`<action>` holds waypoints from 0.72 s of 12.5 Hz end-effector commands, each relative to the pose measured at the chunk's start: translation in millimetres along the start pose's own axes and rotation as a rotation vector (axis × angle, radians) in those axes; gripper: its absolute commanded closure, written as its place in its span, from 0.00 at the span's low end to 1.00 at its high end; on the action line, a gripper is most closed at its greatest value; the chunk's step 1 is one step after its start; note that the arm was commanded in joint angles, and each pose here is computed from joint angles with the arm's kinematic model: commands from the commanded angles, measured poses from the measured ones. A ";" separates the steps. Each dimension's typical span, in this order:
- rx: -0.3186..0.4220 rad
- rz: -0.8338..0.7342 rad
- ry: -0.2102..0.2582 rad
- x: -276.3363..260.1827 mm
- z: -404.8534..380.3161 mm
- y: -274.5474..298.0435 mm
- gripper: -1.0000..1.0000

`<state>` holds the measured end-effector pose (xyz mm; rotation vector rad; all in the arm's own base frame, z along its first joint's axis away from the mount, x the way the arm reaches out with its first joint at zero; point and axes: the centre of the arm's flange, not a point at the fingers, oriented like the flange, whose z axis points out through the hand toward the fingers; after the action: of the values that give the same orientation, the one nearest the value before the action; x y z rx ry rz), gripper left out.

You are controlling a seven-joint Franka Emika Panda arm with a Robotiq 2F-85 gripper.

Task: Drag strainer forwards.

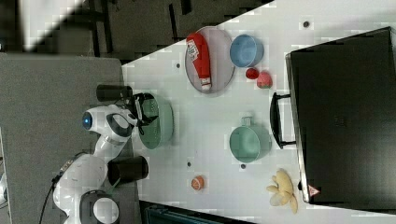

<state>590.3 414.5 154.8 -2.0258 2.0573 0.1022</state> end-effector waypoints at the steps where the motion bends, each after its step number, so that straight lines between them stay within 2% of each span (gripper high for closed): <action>1: 0.036 0.075 -0.013 4.2 -9.2 -30.7 0.00; 9: 0.134 0.130 -0.074 8.5 -18.4 -88.1 0.00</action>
<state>654.2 408.8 155.8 -1.8792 2.0704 0.0749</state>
